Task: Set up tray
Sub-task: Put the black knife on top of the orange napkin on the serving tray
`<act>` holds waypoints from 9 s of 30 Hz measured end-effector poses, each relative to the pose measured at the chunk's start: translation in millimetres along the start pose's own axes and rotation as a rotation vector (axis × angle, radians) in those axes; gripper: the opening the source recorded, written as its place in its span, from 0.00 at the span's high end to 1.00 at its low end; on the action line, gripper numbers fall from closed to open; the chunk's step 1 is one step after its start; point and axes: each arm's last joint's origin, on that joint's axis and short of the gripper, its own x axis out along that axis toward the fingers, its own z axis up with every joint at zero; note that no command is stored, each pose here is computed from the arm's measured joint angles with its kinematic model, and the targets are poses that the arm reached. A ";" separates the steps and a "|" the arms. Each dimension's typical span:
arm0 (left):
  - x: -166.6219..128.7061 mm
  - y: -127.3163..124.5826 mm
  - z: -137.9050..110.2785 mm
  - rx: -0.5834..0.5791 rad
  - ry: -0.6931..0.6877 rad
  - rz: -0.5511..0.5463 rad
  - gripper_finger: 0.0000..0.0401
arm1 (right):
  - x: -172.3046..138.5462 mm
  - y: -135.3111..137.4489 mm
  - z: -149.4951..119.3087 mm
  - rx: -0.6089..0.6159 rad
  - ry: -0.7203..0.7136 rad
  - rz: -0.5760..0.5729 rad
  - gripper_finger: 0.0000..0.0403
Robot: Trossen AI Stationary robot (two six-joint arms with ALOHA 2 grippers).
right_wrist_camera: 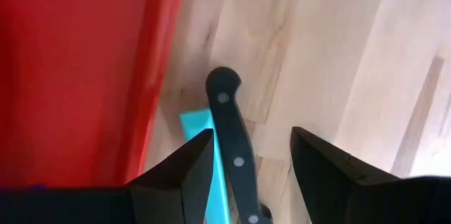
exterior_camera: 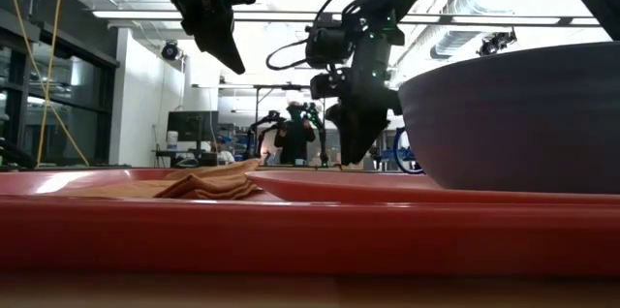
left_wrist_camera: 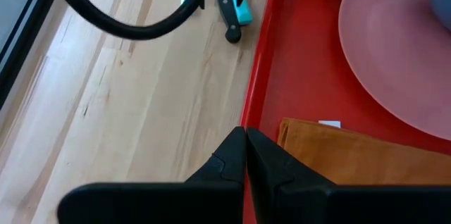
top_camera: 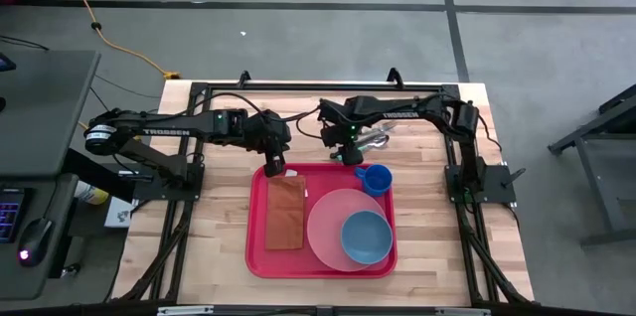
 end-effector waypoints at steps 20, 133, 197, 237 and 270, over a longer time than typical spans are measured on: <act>2.8 -0.1 -4.7 0.001 0.023 0.001 0.89 | 10.6 -18.0 -25.6 0.137 0.063 -0.047 0.62; 12.2 -1.2 -16.6 -0.006 0.059 -0.023 0.89 | 39.5 -12.9 -22.7 0.154 0.020 0.129 0.71; 12.1 -1.2 -16.5 -0.007 0.058 -0.024 0.89 | 18.1 -1.5 -10.5 0.055 0.010 0.061 0.92; -53.9 38.9 -27.8 -0.057 -0.080 0.065 0.89 | -108.7 67.2 85.7 -0.331 -0.216 0.213 0.92; -88.3 35.9 -45.8 0.026 -0.124 -0.115 0.89 | -68.3 98.5 156.2 -0.287 -0.340 0.283 0.92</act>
